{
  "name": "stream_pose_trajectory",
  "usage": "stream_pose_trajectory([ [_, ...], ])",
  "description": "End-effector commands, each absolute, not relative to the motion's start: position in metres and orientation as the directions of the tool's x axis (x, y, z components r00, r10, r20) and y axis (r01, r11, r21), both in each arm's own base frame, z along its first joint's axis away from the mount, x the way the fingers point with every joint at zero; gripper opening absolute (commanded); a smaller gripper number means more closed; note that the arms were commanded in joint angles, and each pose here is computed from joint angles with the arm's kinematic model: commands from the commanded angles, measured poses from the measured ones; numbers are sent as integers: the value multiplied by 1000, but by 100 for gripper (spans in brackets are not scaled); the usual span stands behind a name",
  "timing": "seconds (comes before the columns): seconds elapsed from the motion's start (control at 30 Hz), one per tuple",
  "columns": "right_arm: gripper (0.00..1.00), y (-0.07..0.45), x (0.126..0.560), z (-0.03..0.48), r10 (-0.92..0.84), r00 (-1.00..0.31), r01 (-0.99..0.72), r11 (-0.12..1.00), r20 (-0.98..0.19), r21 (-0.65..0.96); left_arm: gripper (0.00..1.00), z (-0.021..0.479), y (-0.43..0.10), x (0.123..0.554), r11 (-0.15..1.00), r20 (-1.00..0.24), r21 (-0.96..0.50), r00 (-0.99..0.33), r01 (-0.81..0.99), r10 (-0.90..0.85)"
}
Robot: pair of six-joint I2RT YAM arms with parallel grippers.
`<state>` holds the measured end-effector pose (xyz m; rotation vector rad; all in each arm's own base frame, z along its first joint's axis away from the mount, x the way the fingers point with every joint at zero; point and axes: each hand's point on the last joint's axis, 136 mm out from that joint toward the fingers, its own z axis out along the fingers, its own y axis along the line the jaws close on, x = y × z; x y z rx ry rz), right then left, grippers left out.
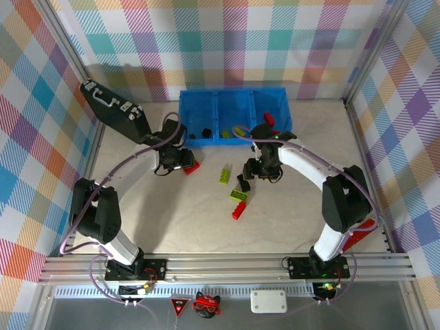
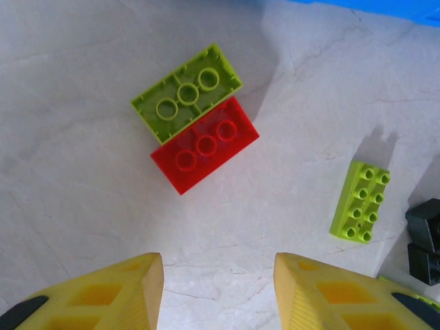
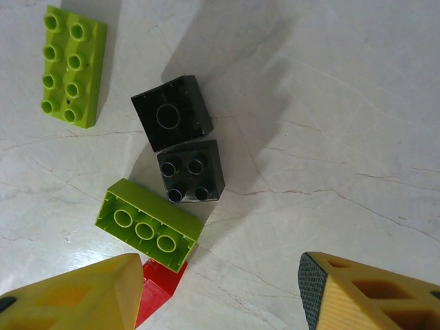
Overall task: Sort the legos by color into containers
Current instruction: Pick up the lego from the center of the table.
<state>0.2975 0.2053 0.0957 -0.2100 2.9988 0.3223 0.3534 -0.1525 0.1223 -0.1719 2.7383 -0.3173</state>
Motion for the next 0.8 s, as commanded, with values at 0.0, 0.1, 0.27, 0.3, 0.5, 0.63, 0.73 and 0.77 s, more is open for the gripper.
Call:
stream_pose_trajectory([
  [0.0,63,215,294,97,-139,-981,-163,969,-134,183,46,128,-156,348,957,-366,-277,-911,-87,-188],
  [0.1,62,221,285,90,-125,-986,-142,977,-111,158,46,124,-153,345,960,-362,-265,-913,-92,-187],
  [0.27,78,230,274,81,78,-990,67,993,-114,99,46,124,-151,345,963,-368,-253,-912,-90,-182],
  [0.3,81,234,273,81,110,-985,98,990,-132,100,46,125,-150,345,964,-371,-251,-911,-91,-183],
  [0.5,91,243,267,80,308,-933,305,951,-187,44,46,127,-150,346,966,-379,-246,-909,-84,-175],
  [0.63,90,252,267,64,365,-918,358,931,-155,71,46,127,-148,345,969,-381,-233,-909,-81,-167],
  [0.73,89,257,268,54,374,-917,368,927,-136,68,46,128,-147,344,971,-383,-228,-910,-73,-159],
  [0.77,89,258,267,50,379,-917,373,925,-127,67,46,128,-146,343,972,-384,-225,-910,-72,-156],
])
